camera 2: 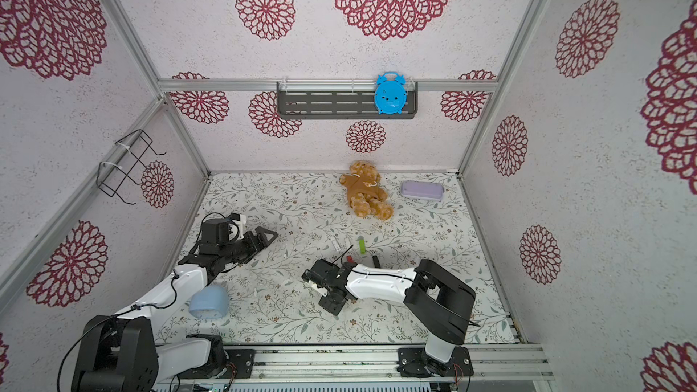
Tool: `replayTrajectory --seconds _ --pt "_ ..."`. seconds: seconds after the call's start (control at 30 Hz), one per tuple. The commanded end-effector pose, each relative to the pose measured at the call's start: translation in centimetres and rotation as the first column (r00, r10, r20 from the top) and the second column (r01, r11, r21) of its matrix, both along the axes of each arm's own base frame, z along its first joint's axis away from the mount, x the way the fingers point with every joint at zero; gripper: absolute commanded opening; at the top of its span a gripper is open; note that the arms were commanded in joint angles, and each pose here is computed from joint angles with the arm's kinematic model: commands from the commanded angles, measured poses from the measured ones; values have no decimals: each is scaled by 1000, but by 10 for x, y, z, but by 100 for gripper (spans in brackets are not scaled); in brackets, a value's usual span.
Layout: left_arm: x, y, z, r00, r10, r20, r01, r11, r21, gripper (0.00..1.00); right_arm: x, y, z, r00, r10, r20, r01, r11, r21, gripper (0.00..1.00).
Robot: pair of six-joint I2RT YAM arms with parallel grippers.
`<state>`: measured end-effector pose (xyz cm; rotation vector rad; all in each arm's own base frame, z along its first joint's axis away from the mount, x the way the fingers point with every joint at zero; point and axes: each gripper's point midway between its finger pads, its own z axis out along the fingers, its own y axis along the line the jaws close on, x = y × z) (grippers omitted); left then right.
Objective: Close the usb drive cover
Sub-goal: Pick up the cover from the center of the board.
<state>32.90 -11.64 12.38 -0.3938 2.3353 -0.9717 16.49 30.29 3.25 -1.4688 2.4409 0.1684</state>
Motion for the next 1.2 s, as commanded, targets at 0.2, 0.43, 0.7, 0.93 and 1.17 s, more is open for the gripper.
replayTrajectory --seconds 0.2,0.43,0.7,0.93,1.17 --pt "-20 -77 36 920 -361 153 383 911 -152 84 40 6 87 962 4 274 -67 973 221 26" --pt "-49 -134 49 788 -577 215 615 757 -222 76 60 2 126 916 -10 402 -108 957 270 26" --pt "-67 -164 47 704 -677 217 709 647 -281 63 66 7 143 898 -18 440 -128 945 301 26" --pt "-72 -174 39 679 -708 195 729 616 -300 54 67 13 147 897 -34 440 -126 936 330 26" --pt "-76 -177 36 661 -728 185 742 595 -310 50 73 15 154 886 -66 459 -114 928 355 26"
